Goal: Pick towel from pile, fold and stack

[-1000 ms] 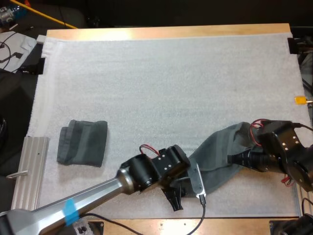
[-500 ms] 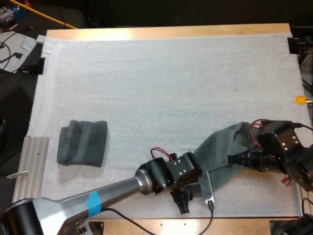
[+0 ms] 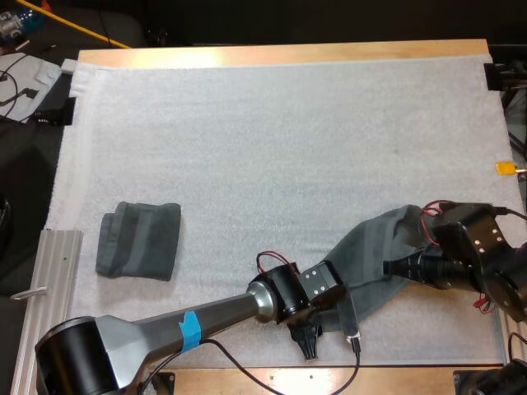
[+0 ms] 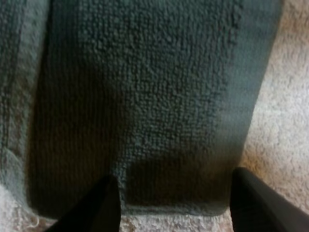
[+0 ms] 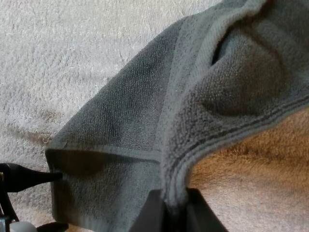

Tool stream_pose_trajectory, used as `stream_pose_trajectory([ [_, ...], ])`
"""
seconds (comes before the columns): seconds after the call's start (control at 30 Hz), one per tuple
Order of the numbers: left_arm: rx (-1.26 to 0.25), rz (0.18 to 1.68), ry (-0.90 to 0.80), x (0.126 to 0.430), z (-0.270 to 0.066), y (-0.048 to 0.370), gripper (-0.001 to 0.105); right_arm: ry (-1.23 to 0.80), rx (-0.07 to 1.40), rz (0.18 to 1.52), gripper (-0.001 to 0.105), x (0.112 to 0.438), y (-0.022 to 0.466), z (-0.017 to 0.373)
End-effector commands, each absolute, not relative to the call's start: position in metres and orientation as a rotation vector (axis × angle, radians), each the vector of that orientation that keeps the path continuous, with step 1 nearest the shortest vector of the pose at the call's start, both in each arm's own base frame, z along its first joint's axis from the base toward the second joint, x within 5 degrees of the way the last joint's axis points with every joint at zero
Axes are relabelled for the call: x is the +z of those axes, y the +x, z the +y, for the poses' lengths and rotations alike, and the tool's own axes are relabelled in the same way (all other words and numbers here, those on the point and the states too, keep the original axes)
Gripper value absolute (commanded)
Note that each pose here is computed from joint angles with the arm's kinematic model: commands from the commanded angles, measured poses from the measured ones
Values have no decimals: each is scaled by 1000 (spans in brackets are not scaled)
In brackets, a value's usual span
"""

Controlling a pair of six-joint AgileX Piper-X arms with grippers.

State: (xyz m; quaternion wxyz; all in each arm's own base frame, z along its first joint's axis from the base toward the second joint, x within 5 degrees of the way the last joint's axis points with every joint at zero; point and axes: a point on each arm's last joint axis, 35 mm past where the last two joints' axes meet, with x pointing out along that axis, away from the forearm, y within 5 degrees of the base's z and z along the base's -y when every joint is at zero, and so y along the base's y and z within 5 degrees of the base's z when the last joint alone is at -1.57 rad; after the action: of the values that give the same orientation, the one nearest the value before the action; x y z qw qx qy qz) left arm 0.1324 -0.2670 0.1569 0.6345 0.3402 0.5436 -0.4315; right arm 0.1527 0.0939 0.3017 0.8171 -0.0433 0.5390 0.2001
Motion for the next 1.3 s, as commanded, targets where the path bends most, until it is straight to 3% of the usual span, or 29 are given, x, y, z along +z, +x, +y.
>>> stream_pose_trajectory([
  [0.0, -975, 1251, 797, 155, -267, 131, 50, -94, 429, 1151, 0, 302, 151, 93],
  [0.13, -965, 1291, 821, 151, -265, 130, 50, -95, 429, 1154, 0, 302, 152, 93],
  [0.4, -960, 1318, 833, 145, -264, 130, 30, -94, 428, 1151, 0, 302, 152, 93],
  [0.63, -950, 1324, 833, 153, -267, 133, 1, -94, 428, 1146, 0, 303, 152, 93],
  [0.9, -949, 1313, 821, 168, -269, 133, 0, -92, 428, 1147, 1, 303, 152, 93],
  [1.27, -867, 1148, 838, 231, -243, 127, 0, -38, 441, 1035, 0, 323, 158, 97],
])
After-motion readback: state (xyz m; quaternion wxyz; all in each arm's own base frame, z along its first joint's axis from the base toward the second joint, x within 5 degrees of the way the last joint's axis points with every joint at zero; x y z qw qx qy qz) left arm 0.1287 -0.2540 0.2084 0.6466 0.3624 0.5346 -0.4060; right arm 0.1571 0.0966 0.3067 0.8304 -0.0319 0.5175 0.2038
